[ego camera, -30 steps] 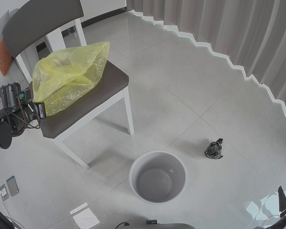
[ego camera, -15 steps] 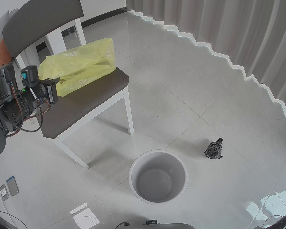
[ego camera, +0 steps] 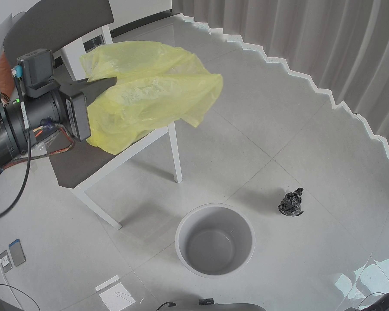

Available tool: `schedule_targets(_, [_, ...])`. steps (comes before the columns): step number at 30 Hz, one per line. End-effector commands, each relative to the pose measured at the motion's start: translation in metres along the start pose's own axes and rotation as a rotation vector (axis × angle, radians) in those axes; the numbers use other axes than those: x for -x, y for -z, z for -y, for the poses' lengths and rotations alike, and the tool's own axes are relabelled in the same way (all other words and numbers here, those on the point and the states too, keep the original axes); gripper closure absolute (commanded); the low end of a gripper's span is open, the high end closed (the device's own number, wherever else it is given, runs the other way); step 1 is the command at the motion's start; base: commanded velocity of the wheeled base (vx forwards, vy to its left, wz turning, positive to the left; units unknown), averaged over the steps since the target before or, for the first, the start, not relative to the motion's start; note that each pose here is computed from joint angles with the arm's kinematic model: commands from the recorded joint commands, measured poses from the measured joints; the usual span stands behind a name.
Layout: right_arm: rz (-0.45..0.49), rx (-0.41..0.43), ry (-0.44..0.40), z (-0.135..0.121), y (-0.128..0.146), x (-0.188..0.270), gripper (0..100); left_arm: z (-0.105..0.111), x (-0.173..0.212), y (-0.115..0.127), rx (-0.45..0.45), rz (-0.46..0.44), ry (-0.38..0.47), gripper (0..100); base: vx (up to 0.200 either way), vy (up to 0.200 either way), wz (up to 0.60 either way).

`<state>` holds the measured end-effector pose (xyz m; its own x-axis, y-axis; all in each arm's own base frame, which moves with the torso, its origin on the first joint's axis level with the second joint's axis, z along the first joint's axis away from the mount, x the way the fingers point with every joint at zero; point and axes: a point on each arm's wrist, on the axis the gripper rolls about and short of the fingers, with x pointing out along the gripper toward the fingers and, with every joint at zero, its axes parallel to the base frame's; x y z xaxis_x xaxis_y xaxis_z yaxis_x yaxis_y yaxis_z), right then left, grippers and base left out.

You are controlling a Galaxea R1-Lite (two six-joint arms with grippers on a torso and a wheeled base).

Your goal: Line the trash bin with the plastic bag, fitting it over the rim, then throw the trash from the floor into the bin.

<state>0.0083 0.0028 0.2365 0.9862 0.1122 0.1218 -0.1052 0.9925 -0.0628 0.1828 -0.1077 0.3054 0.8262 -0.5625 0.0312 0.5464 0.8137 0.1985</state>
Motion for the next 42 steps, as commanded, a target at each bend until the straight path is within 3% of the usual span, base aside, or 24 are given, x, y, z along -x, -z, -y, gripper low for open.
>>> schedule_targets(1, [-0.068, -0.002, -0.012, 0.004, -0.010, -0.026, 0, 0.014, 0.013, -0.010, -0.034, 0.037, 0.077, 100, 0.000, 0.000, 0.00])
schedule_targets(6, [-0.136, 0.021, -0.026, 0.005, -0.008, -0.044, 0, 0.029, 0.021, -0.011, -0.079, 0.000, 0.182, 100, 0.000, 0.000, 0.00])
schedule_targets(14, [-0.187, 0.007, -0.072, 0.008, -0.012, -0.069, 0, 0.041, 0.032, -0.020, -0.108, 0.046, 0.284, 100, 0.000, 0.000, 0.00])
schedule_targets(18, [-0.210, 0.002, -0.087, 0.009, -0.013, -0.079, 0, 0.043, 0.038, -0.019, -0.184, 0.045, 0.334, 100, 0.000, 0.000, 0.00])
schedule_targets(24, [-0.222, -0.047, -0.154, 0.008, -0.017, -0.091, 0, 0.050, 0.056, -0.016, -0.233, -0.019, 0.433, 100, 0.000, 0.000, 0.00])
schedule_targets(26, [-0.232, -0.071, -0.172, 0.008, -0.017, -0.093, 0, 0.051, 0.058, -0.015, -0.247, -0.025, 0.446, 100, 0.000, 0.000, 0.00])
schedule_targets(32, [-0.310, -0.240, -0.331, -0.008, -0.023, -0.094, 0, 0.050, 0.061, -0.024, -0.280, -0.004, 0.453, 100, 0.000, 0.000, 0.00])
schedule_targets(42, [-0.472, -0.240, -0.392, -0.016, 0.006, -0.080, 0, 0.045, 0.072, -0.036, -0.301, 0.020, 0.445, 100, 0.000, 0.000, 0.00])
